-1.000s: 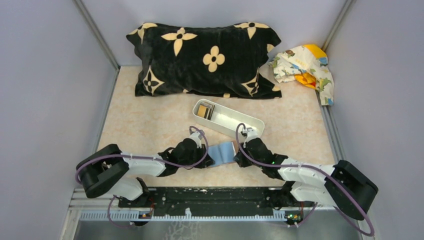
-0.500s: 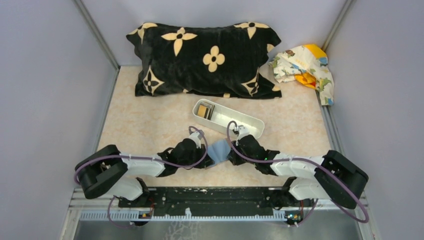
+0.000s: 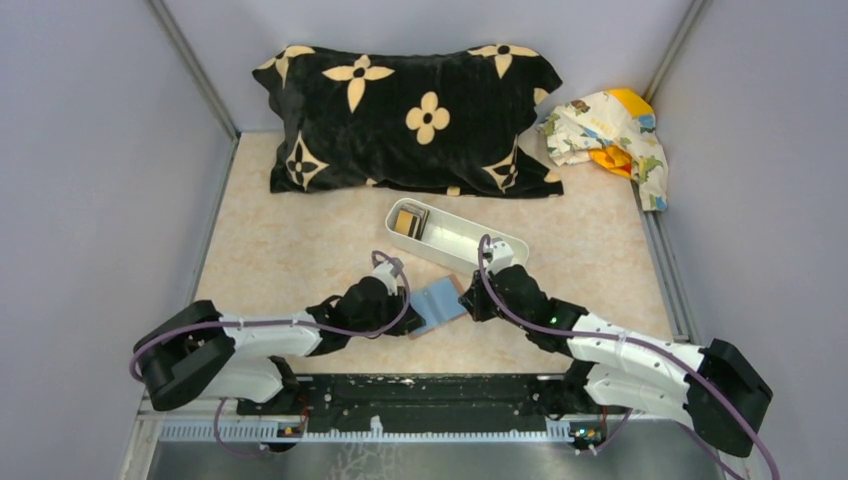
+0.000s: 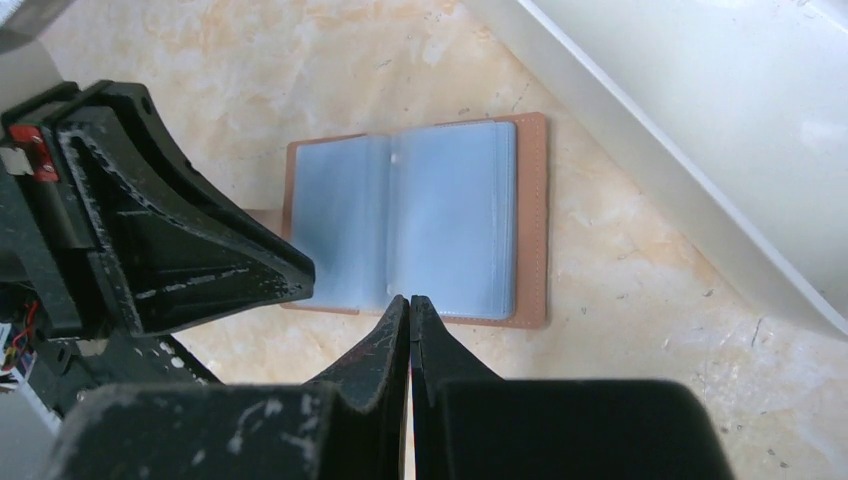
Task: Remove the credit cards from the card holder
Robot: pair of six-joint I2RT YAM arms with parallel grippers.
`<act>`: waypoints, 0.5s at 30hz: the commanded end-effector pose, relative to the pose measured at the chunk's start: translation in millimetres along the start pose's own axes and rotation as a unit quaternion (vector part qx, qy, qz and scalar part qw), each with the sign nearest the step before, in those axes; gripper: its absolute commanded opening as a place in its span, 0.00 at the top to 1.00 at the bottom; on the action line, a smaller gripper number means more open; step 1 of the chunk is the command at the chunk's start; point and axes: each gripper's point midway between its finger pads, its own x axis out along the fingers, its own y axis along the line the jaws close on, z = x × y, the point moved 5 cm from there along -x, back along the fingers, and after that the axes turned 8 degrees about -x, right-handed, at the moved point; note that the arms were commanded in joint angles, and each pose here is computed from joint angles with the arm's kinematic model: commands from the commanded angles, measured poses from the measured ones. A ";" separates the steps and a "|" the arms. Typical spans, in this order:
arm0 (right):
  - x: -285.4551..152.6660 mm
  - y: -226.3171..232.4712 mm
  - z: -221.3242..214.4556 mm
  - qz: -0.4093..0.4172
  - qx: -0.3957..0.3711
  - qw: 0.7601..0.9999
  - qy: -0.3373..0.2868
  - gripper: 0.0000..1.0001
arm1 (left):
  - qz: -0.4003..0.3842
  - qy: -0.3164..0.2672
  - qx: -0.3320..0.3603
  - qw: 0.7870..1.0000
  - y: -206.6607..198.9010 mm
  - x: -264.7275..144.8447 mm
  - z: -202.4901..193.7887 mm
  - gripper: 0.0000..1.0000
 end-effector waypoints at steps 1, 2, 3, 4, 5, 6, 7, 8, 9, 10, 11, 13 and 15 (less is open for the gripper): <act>-4.6 5.2 11.8 0.004 -0.006 1.000 -0.016 1.00 | 0.001 -0.033 0.021 0.999 -9.7 -8.4 15.9 0.76; -4.2 6.1 11.7 0.007 -0.004 1.000 -0.018 1.00 | 0.007 -0.041 0.022 0.999 -9.0 -11.1 18.6 0.73; -3.7 6.1 9.9 0.009 -0.003 1.000 -0.017 1.00 | 0.016 -0.053 0.022 0.998 -7.4 -13.8 22.0 0.69; -3.2 6.2 9.4 0.010 -0.001 1.000 -0.017 1.00 | 0.026 -0.064 0.019 0.997 -5.0 -16.8 25.1 0.65; -2.7 6.4 8.7 0.011 -0.001 1.000 -0.017 1.00 | 0.038 -0.077 0.018 0.996 -1.7 -19.6 28.4 0.60; -2.1 6.7 8.3 0.012 -0.001 1.000 -0.016 1.00 | 0.045 -0.087 0.016 0.995 0.2 -22.9 30.8 0.56; -1.6 7.4 8.6 0.014 -0.001 1.000 -0.016 1.00 | 0.051 -0.096 0.014 0.994 2.6 -25.7 32.6 0.51; -0.6 8.0 8.3 0.017 -0.003 1.000 -0.014 1.00 | 0.056 -0.103 0.010 0.993 4.1 -28.4 33.9 0.47; 0.6 8.7 7.5 0.019 -0.005 1.000 -0.012 1.00 | 0.058 -0.108 0.007 0.992 5.6 -30.5 34.4 0.44; 2.1 9.9 8.0 0.022 -0.007 1.000 -0.009 1.00 | 0.059 -0.113 0.002 0.992 6.7 -33.0 35.1 0.40; 4.7 10.6 6.1 0.024 -0.010 1.000 -0.002 0.99 | 0.061 -0.116 -0.003 0.991 8.1 -34.2 35.0 0.36; 7.5 14.1 6.1 0.033 -0.011 0.999 0.003 0.94 | 0.062 -0.120 -0.012 0.991 10.4 -36.1 34.1 0.27; 10.7 16.7 6.1 0.039 -0.010 0.999 0.005 0.88 | 0.062 -0.124 -0.023 0.990 12.0 -37.4 33.2 0.21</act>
